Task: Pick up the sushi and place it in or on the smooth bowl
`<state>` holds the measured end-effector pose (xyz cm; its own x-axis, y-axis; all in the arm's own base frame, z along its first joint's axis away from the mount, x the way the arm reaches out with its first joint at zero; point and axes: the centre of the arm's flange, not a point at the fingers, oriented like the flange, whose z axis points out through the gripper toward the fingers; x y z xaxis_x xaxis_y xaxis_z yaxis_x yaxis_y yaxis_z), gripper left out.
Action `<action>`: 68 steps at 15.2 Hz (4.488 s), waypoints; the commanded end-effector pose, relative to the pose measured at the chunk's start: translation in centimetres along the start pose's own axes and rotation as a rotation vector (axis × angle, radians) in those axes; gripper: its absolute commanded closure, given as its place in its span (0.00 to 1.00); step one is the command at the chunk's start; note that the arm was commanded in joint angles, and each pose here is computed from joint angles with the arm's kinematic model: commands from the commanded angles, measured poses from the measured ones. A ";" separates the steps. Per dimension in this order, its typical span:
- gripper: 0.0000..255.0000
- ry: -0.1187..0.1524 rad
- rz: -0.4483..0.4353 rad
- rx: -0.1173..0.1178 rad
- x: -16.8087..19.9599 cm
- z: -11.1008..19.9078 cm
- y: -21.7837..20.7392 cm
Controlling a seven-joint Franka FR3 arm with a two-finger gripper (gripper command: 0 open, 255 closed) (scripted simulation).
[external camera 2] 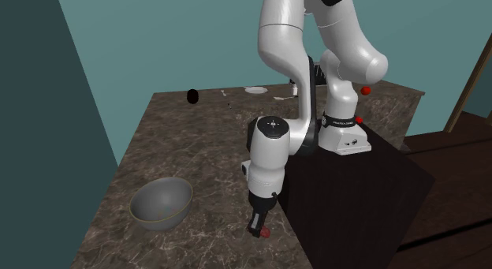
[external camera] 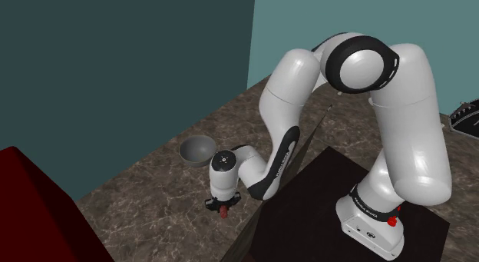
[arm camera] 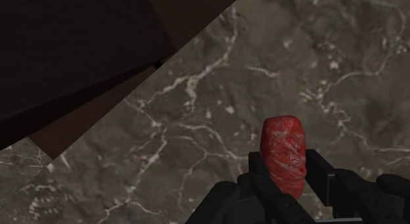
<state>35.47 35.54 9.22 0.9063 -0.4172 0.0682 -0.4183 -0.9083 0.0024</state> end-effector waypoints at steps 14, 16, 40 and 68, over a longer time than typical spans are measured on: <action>1.00 -0.001 0.000 -0.001 0.3 -4.7 0.0; 1.00 -0.001 0.000 -0.001 0.4 -5.8 0.0; 1.00 -0.001 0.000 -0.001 3.7 -16.9 -0.5; 1.00 -0.001 0.000 -0.001 29.5 -12.2 -5.8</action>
<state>63.96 29.02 23.92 0.9065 -0.4168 0.0674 -0.4179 -0.9085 0.0032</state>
